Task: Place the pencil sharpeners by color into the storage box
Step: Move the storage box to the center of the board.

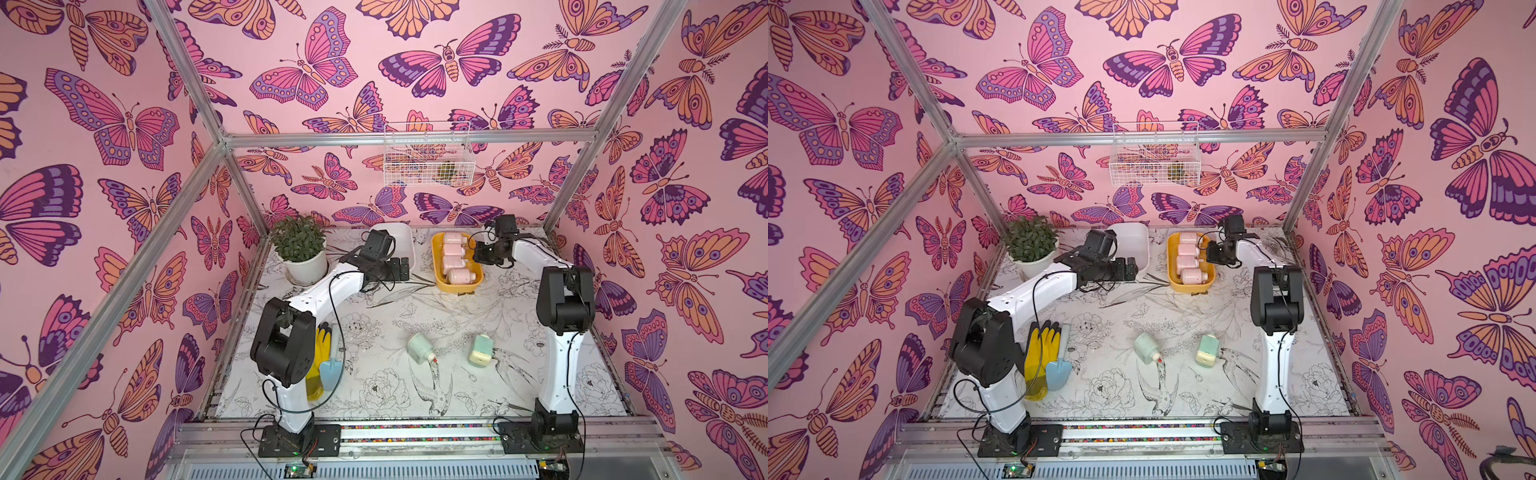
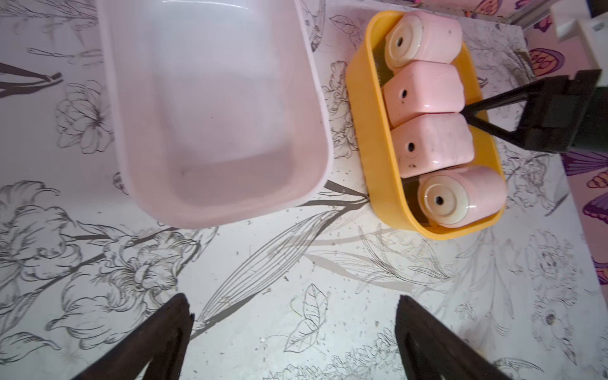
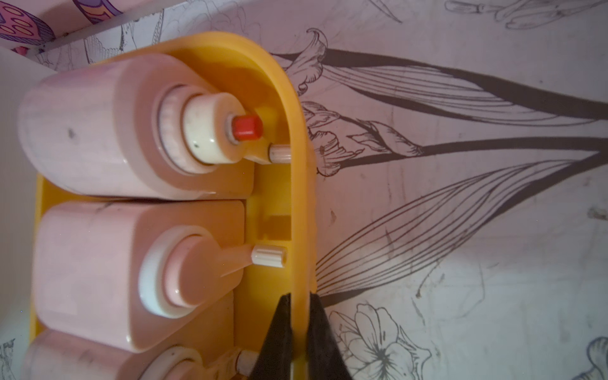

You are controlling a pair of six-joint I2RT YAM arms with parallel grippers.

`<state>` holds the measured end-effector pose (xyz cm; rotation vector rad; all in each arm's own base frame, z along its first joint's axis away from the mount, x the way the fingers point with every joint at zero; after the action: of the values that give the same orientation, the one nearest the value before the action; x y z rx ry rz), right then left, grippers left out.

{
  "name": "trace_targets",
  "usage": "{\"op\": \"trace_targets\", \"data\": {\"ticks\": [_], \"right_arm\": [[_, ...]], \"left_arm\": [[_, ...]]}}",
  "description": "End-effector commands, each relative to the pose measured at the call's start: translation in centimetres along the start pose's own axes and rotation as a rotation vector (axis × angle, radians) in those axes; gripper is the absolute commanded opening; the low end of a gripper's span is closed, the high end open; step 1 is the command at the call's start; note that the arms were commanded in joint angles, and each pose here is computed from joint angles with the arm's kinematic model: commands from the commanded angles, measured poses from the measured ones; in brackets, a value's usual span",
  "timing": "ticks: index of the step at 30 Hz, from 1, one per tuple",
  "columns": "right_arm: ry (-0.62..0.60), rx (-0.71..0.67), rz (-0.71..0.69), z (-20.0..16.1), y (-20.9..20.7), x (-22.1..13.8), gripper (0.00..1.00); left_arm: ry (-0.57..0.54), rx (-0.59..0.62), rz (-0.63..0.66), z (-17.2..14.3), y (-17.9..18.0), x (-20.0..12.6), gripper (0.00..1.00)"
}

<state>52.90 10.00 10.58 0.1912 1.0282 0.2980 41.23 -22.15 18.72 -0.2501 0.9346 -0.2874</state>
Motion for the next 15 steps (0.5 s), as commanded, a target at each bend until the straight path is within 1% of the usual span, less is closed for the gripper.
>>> {"op": "trace_targets", "data": {"ticks": [1, 3, 5, 8, 10, 12, 13, 14, 15], "right_arm": [[-0.056, -0.006, 0.052, 1.8, 0.7, -0.2, 0.02], [-0.067, -0.013, 0.052, 2.0, 0.8, -0.3, 0.06], [-0.075, -0.026, 0.042, 2.2, 0.7, -0.5, 0.11], [-0.087, -0.049, 0.042, 2.8, 1.0, -1.4, 0.26], [-0.101, -0.063, 0.030, 3.3, 1.2, -2.3, 0.31], [-0.114, -0.074, 0.024, 3.6, 1.5, -3.3, 0.36], [-0.119, -0.076, 0.019, 3.7, 1.5, -3.8, 0.41], [-0.124, -0.080, 0.017, 3.7, 1.7, -4.3, 0.49], [-0.131, -0.082, 0.013, 3.7, 1.7, -4.9, 0.54]], "left_arm": [[-0.002, -0.036, 0.095, 0.5, 2.8, 1.2, 1.00], [-0.014, -0.072, 0.127, 0.8, 3.7, 1.4, 1.00], [-0.018, -0.073, 0.144, 1.2, 4.3, 1.6, 1.00], [0.006, -0.095, 0.155, 1.6, 5.4, 2.1, 1.00], [0.012, -0.112, 0.156, 1.9, 6.0, 2.4, 1.00], [0.016, -0.088, 0.146, 2.2, 6.1, 2.7, 1.00], [0.014, -0.072, 0.147, 2.4, 6.0, 2.8, 0.99], [0.011, -0.066, 0.154, 2.5, 6.1, 3.0, 0.99], [0.010, -0.063, 0.164, 2.6, 6.3, 3.2, 0.99]]}}
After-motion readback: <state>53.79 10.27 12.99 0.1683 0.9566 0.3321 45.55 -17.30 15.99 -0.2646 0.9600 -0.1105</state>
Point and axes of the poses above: each gripper's point midway between its finger pads, its own x axis out along the fingers, its own y axis along the line the jaws close on, z = x × y, the point moved 5 cm from there along -x, back along the fingers, and after that the axes turned 3 degrees about -x, right-handed, at the moved point
